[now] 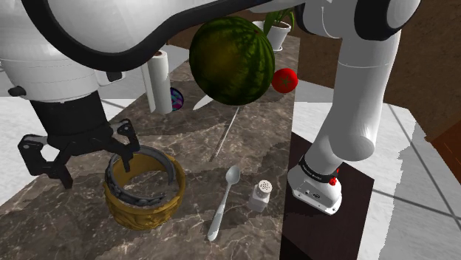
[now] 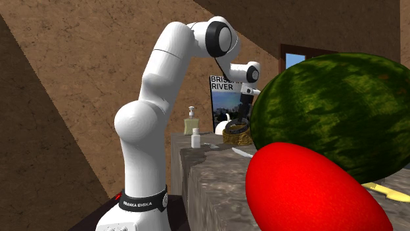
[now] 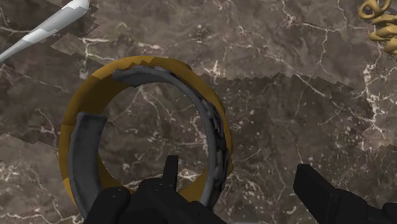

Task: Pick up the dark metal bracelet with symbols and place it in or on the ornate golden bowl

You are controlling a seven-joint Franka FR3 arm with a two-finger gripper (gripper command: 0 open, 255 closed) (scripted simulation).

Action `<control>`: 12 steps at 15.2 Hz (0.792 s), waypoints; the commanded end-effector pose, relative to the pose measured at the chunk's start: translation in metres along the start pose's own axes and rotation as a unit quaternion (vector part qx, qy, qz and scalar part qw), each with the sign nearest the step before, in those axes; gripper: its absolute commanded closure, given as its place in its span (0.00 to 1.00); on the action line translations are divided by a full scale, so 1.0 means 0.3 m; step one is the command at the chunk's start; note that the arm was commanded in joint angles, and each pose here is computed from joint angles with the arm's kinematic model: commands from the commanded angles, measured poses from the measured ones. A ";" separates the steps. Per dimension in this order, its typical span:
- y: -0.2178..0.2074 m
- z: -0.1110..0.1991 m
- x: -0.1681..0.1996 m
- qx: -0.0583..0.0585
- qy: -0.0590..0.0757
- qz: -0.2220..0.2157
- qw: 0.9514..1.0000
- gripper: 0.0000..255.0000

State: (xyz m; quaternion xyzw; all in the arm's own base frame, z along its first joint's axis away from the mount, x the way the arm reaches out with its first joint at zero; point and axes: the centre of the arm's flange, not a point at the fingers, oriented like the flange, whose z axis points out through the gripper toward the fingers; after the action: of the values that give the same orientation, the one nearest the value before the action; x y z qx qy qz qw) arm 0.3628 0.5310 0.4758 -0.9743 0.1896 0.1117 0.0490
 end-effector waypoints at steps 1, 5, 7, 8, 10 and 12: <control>-0.003 0.000 0.001 0.000 0.000 0.000 1.000 0.00; -0.003 -0.166 0.001 0.000 0.000 0.000 1.000 0.00; -0.003 -0.166 0.001 0.000 0.000 0.000 1.000 0.00; -0.003 -0.166 0.001 0.000 0.000 0.000 1.000 0.00; -0.003 -0.166 0.001 0.000 0.000 0.000 1.000 0.00; -0.003 -0.166 0.001 0.000 0.000 0.000 1.000 0.00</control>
State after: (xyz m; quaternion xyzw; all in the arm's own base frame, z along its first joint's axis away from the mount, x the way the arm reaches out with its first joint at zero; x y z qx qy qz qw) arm 0.3734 0.5249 0.5241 -0.9743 0.1895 0.1116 0.0489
